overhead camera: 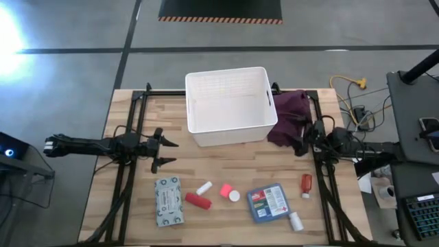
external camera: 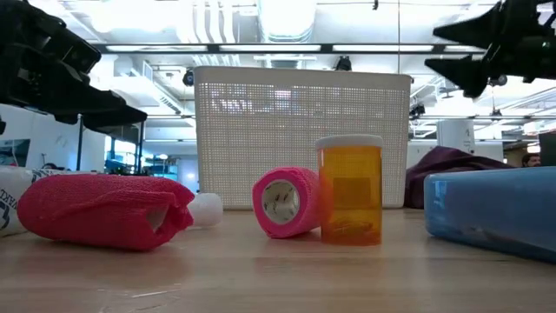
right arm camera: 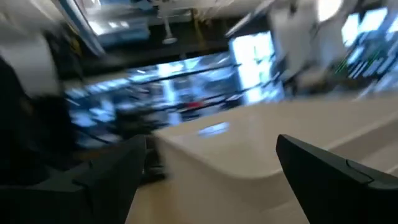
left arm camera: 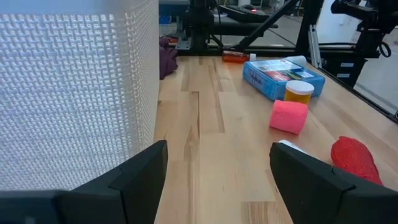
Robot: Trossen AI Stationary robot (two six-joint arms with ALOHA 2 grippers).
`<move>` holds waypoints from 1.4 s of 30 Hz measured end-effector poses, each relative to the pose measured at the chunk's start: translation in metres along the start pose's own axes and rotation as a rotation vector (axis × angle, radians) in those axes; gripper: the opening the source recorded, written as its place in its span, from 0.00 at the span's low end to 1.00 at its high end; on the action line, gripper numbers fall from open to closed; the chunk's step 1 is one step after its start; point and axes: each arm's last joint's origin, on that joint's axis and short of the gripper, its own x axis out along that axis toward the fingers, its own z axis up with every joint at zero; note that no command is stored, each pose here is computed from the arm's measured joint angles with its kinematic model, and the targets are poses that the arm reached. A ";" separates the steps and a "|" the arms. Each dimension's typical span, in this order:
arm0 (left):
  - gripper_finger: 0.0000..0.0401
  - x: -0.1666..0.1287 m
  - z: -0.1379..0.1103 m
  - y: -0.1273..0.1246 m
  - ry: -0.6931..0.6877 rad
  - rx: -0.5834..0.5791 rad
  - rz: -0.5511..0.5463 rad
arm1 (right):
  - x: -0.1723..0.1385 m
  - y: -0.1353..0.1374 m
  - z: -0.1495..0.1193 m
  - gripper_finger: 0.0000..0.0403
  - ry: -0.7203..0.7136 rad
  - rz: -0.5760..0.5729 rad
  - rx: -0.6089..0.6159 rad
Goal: Pick & place medical supplies in basket/bin
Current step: Put the red pill bottle into the white bin
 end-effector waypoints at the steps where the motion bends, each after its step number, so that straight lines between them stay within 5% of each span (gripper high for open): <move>1: 0.65 0.000 0.000 0.000 -0.005 -0.001 0.000 | 0.001 0.001 -0.001 0.87 0.020 0.022 0.095; 4: 0.65 0.000 0.005 0.000 -0.048 -0.148 -0.009 | 0.003 0.005 -0.004 0.87 0.103 0.158 0.315; 9: 0.65 -0.001 0.013 0.000 -0.122 -0.851 -0.061 | 0.007 0.011 -0.010 0.87 0.278 0.277 0.740; 11: 0.65 -0.001 0.013 0.000 -0.131 -0.974 -0.039 | 0.009 0.014 -0.014 0.87 0.338 0.286 0.805; 14: 0.65 0.000 0.013 0.000 -0.130 -0.989 -0.052 | 0.014 0.022 -0.016 0.87 0.435 0.307 0.843; 19: 0.65 -0.003 0.025 -0.007 -0.112 -0.971 -0.223 | 0.030 0.046 -0.017 0.87 0.714 0.305 0.896; 23: 0.65 -0.004 0.027 -0.011 -0.089 -0.963 -0.271 | 0.037 0.064 -0.026 0.87 1.062 0.095 0.931; 28: 0.65 -0.003 0.020 -0.015 -0.030 -0.961 -0.273 | 0.032 0.078 -0.033 0.87 1.447 -0.305 0.894; 32: 0.65 -0.002 0.016 -0.015 0.015 -0.961 -0.258 | 0.041 0.090 -0.026 0.87 1.508 -0.446 0.858; 42: 0.65 -0.002 0.013 -0.015 0.040 -0.962 -0.244 | 0.089 0.133 -0.010 0.87 1.359 -0.312 0.812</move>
